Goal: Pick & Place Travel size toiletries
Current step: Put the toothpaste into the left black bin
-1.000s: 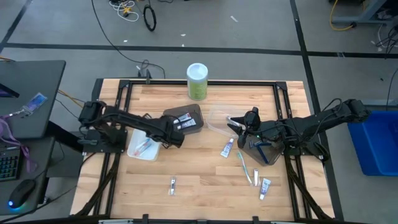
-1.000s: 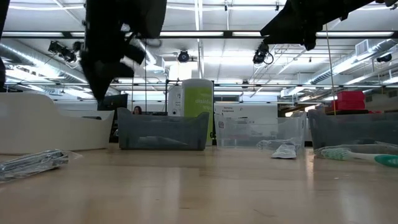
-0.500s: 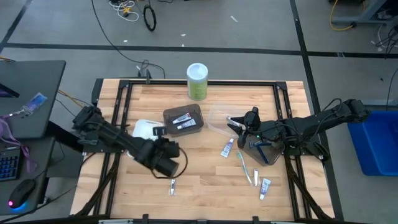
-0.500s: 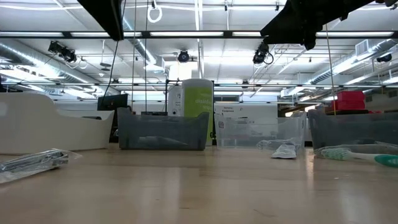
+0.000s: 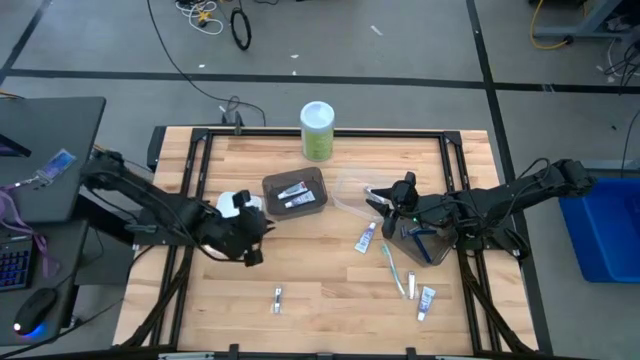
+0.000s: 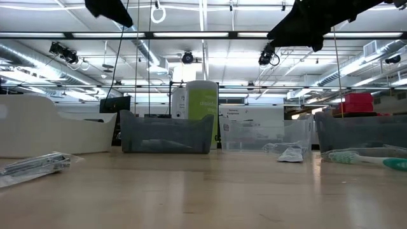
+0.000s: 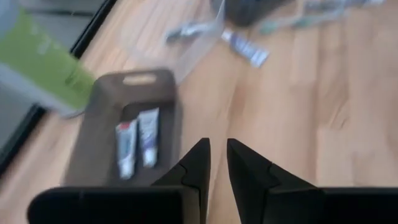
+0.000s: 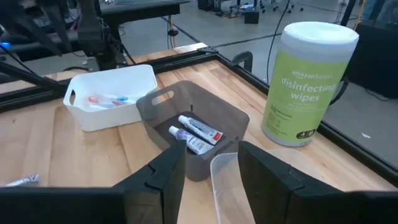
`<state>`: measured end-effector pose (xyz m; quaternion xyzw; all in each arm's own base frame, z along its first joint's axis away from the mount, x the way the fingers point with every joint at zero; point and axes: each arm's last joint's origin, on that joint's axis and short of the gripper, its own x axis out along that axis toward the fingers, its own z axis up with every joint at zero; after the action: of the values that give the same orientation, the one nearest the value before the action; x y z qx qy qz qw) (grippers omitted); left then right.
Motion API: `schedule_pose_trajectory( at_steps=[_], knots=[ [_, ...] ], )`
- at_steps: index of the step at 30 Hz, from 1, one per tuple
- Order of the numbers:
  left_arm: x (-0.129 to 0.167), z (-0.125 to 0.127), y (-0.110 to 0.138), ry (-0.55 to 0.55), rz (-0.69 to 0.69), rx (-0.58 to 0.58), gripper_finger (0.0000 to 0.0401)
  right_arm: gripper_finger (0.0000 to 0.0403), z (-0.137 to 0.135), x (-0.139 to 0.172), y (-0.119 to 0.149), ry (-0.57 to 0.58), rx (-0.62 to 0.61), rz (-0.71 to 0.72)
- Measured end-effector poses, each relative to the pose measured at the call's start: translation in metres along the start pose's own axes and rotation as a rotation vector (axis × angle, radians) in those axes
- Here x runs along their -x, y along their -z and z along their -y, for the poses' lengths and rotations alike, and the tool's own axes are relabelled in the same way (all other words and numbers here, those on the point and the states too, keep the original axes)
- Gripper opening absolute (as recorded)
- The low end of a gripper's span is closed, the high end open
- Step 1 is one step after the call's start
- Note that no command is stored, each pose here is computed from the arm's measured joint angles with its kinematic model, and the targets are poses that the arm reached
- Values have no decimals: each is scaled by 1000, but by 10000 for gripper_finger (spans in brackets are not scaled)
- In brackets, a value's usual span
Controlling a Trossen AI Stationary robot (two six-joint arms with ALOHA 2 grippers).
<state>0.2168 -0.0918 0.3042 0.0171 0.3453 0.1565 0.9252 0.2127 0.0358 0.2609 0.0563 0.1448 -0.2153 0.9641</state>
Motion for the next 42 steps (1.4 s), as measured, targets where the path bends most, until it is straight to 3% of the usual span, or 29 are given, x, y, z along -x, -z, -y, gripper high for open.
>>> schedule_pose_trajectory(
  at_steps=[5,13,19,24,28,33,39,42],
  knots=[
    [-23,-3,25,104,159,91,62,156,1,-1,7,5,22,-16],
    [-56,3,47,265,259,34,64,156,4,-4,13,14,155,-14],
    [-68,-10,43,199,247,0,78,171,12,-11,-8,2,131,137],
    [-78,-29,35,167,265,21,100,193,16,-15,-16,-141,163,181],
    [-83,-41,32,185,264,36,119,204,10,-13,-18,-319,228,172],
    [-88,-53,29,143,274,-14,134,206,2,-6,-30,-470,241,96],
    [-90,-66,20,94,349,45,140,196,1,-19,-13,-421,419,-86],
    [-90,-70,17,81,371,62,140,191,0,-37,0,-380,424,-177]
  ],
)
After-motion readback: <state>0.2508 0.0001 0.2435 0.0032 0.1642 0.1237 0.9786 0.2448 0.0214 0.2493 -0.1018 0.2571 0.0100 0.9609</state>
